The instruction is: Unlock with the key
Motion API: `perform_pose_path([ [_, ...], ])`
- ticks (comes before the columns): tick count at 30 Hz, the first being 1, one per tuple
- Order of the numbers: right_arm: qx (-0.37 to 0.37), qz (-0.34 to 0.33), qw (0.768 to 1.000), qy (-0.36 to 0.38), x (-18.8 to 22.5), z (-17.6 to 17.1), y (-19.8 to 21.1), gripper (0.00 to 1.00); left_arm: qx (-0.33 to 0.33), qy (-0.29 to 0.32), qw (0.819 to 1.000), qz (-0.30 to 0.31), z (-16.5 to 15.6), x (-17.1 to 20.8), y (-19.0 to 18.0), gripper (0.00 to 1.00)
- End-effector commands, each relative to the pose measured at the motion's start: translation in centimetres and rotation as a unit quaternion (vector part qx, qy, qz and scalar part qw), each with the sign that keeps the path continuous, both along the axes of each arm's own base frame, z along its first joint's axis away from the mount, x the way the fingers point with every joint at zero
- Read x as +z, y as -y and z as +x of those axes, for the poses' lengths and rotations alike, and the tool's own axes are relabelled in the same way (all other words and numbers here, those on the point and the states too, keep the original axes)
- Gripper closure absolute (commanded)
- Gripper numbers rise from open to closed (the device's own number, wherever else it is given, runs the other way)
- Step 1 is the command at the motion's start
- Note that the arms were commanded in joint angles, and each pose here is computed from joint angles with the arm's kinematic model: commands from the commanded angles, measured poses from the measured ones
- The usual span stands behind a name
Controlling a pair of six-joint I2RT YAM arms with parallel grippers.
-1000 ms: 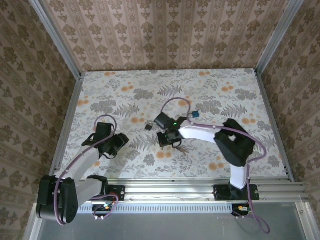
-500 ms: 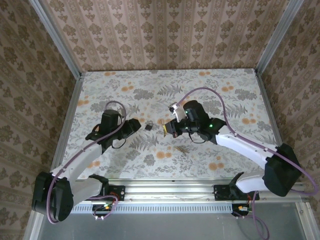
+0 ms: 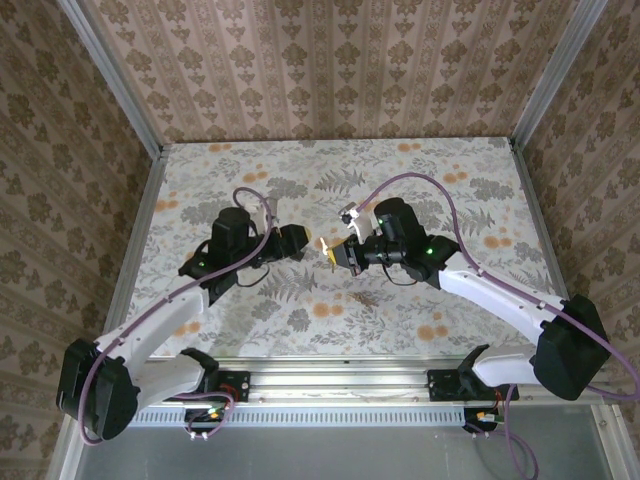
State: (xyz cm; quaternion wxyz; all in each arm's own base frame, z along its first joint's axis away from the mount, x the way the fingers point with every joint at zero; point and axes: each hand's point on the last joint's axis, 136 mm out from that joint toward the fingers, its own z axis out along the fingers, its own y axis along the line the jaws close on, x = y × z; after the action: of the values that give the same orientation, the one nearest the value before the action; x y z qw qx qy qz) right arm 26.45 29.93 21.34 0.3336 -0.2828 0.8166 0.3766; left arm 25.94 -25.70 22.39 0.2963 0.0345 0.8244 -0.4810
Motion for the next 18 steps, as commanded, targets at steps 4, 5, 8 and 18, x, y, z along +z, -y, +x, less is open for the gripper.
perform_pose_path([
  [4,0.019,0.016,1.000,-0.003,0.8,-0.6,-0.3,1.00,-0.044,0.051,0.998,-0.020,-0.5,2.9,2.3,0.44],
  [5,0.021,0.017,1.000,-0.006,0.7,-0.6,-0.4,1.00,-0.046,0.052,0.997,-0.020,-0.5,3.0,2.4,0.44],
  [8,0.019,0.021,1.000,-0.005,0.9,-0.6,-0.4,1.00,-0.049,0.048,0.997,-0.018,-0.5,2.7,2.7,0.47],
  [18,0.022,0.021,1.000,-0.009,0.6,-0.6,-0.5,1.00,-0.071,0.050,0.996,-0.026,-0.9,3.0,4.1,0.76],
])
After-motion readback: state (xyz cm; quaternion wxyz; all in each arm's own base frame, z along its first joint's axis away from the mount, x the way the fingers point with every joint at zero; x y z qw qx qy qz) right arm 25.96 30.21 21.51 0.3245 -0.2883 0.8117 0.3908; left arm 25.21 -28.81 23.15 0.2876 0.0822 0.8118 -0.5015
